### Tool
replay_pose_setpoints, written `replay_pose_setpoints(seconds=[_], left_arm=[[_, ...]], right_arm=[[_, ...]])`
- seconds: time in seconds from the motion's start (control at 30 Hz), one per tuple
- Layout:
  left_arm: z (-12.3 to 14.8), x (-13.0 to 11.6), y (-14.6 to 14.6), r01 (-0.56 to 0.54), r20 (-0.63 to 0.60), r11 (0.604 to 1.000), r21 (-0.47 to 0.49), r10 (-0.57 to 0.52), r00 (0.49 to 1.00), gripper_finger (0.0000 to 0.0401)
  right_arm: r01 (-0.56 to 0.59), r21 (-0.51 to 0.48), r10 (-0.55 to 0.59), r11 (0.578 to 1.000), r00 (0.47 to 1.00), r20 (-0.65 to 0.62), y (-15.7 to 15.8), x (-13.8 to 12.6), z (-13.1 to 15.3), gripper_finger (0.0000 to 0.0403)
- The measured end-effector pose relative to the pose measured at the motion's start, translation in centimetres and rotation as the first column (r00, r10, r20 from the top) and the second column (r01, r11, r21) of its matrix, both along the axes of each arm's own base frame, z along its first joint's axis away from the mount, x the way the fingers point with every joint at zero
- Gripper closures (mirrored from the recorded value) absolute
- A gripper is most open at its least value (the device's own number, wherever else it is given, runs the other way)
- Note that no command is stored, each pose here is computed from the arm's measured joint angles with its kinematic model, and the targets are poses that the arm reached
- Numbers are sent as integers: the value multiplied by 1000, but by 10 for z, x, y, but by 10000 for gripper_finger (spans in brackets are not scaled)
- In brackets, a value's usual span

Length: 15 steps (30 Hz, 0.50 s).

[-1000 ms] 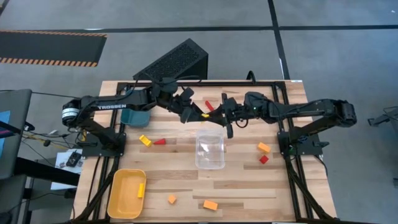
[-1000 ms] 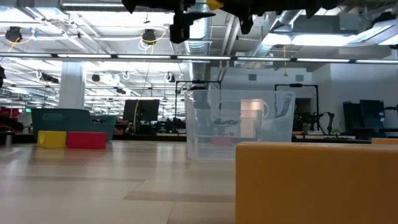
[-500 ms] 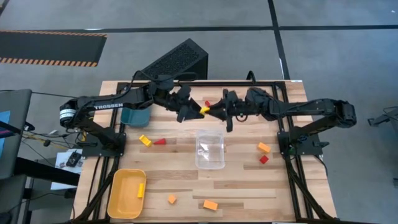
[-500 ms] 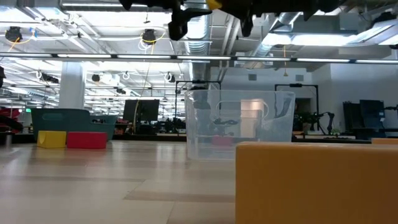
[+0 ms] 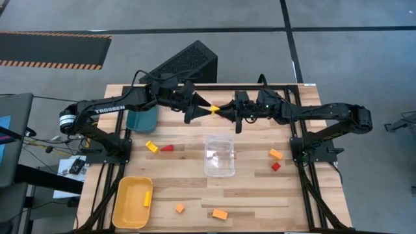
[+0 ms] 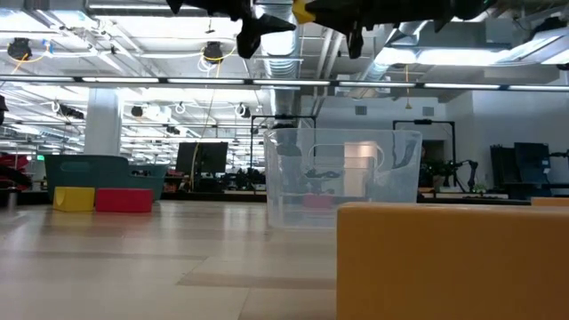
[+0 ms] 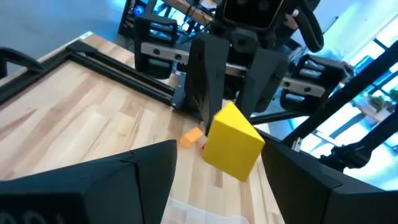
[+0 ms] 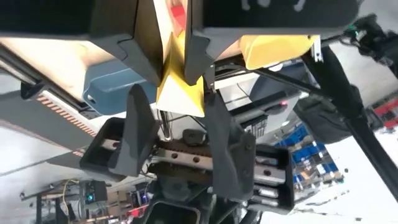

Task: Sort & place blocks by color
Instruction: Put the top yellow block into the yellow bin

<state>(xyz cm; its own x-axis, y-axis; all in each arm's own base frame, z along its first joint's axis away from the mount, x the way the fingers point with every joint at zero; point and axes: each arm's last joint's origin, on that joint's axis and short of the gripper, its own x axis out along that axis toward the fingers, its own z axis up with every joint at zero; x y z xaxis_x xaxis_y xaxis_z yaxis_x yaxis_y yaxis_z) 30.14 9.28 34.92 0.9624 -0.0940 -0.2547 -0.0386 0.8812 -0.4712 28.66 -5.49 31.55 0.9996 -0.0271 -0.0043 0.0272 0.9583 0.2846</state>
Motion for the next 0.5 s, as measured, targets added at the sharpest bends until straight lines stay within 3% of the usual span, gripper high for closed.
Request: replay_pose_setpoints(seconds=[0.23, 0.5], left_arm=[[7, -9, -2, 112, 22, 988, 110, -115, 993, 179], [23, -45, 3, 104, -4, 948, 301, -108, 994, 179]], right_arm=[[10, 50, -10, 999, 1000, 2, 8, 2, 0, 342], [69, 76, -68, 995, 998, -18, 32, 10, -6, 342]])
